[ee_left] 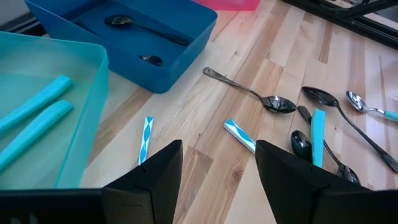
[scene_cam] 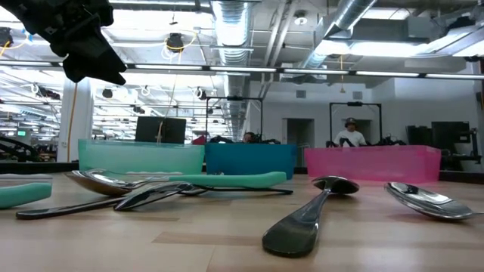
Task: Sort silverware by color (type)
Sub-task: Put the black spoon into the blue bin
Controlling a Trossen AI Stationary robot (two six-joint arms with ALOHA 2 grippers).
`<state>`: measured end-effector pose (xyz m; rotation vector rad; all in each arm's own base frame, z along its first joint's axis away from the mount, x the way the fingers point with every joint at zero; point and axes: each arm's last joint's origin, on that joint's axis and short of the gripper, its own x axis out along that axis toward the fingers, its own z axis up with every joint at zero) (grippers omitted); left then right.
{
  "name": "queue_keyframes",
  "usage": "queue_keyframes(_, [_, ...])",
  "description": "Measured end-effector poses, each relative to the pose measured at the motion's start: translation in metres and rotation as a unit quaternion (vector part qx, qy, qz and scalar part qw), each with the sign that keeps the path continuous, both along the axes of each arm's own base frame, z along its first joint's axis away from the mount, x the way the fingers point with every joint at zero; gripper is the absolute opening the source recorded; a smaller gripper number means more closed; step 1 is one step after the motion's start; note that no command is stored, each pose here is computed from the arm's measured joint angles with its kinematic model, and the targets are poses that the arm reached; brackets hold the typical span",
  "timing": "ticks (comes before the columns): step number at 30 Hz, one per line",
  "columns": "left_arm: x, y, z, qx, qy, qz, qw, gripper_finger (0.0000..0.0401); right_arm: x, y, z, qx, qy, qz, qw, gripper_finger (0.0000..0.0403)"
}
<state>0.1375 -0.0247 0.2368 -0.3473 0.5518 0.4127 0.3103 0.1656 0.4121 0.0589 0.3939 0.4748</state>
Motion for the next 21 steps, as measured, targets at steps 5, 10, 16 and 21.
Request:
queue_keyframes(5, [0.0000, 0.0000, 0.0000, -0.001, 0.000, 0.001, 1.000, 0.0187, -0.0001, 0.0003, 0.0007, 0.002, -0.003, 0.001, 1.000, 0.0128])
queue_keyframes(10, [0.0000, 0.0000, 0.0000, -0.001, 0.000, 0.000, 1.000, 0.0187, -0.0002, 0.0004, 0.0006, 0.001, -0.002, 0.001, 1.000, 0.0128])
queue_keyframes(16, [0.0000, 0.0000, 0.0000, -0.001, 0.000, 0.000, 1.000, 0.0187, -0.0004, 0.0006, 0.0002, 0.001, 0.000, 0.002, 1.000, 0.0128])
queue_keyframes(21, [0.0000, 0.0000, 0.0000, -0.001, 0.000, 0.000, 1.000, 0.0187, -0.0012, -0.0016, -0.0040, -0.015, 0.018, -0.026, 0.999, 0.0128])
